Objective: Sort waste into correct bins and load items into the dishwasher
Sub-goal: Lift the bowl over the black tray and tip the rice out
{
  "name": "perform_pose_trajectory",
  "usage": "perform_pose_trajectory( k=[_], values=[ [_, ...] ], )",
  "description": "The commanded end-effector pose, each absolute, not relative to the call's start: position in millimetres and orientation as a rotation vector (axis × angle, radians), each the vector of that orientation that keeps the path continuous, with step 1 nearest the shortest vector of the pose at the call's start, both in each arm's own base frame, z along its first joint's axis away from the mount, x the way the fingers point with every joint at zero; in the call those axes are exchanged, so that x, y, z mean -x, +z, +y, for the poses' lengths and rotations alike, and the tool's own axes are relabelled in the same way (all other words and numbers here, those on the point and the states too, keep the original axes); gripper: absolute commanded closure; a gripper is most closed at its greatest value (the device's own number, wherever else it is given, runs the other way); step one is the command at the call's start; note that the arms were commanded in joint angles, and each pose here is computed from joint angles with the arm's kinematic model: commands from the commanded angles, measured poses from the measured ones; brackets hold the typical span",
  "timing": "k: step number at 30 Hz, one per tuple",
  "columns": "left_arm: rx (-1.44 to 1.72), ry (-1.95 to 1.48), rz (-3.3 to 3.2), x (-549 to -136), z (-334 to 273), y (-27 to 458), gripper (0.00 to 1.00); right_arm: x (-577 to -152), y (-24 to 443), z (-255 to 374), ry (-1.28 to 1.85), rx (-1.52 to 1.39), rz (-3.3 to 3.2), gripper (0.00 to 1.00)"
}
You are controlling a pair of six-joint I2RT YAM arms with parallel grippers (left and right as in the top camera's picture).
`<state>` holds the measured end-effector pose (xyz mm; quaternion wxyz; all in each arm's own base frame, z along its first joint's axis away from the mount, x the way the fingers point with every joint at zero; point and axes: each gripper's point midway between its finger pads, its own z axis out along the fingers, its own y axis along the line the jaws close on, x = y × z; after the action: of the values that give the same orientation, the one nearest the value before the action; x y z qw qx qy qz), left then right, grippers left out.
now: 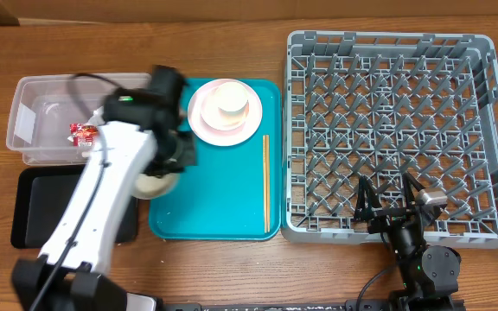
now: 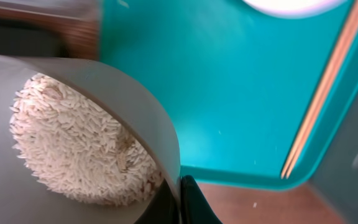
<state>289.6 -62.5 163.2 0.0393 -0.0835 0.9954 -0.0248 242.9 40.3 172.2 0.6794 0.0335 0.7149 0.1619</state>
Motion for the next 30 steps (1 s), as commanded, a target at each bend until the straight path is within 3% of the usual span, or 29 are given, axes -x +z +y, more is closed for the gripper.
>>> perform_pose_trajectory(
  k=[1, 7, 13, 19, 30],
  values=[
    [0.428, -0.14, 2.909, -301, -26, 192, 0.96, -243, 170, 40, 0.36, -0.073, 1.603, 0.0],
    [0.684, -0.214, 2.792, -313, 24, 193, 0.96, -243, 170, 40, 0.359, -0.073, 1.603, 0.0],
    [0.92, -0.583, 2.646, -308, 72, 158, 0.96, -243, 170, 40, 0.36, -0.073, 1.602, 0.0],
    [0.987, -0.993, 2.252, -305, 115, 153, 0.96, -243, 170, 40, 0.36, -0.073, 1.603, 0.0],
    [0.899, -1.207, 1.852, -287, 143, 151, 0.96, -243, 170, 40, 0.36, -0.073, 1.603, 0.0]
  ],
)
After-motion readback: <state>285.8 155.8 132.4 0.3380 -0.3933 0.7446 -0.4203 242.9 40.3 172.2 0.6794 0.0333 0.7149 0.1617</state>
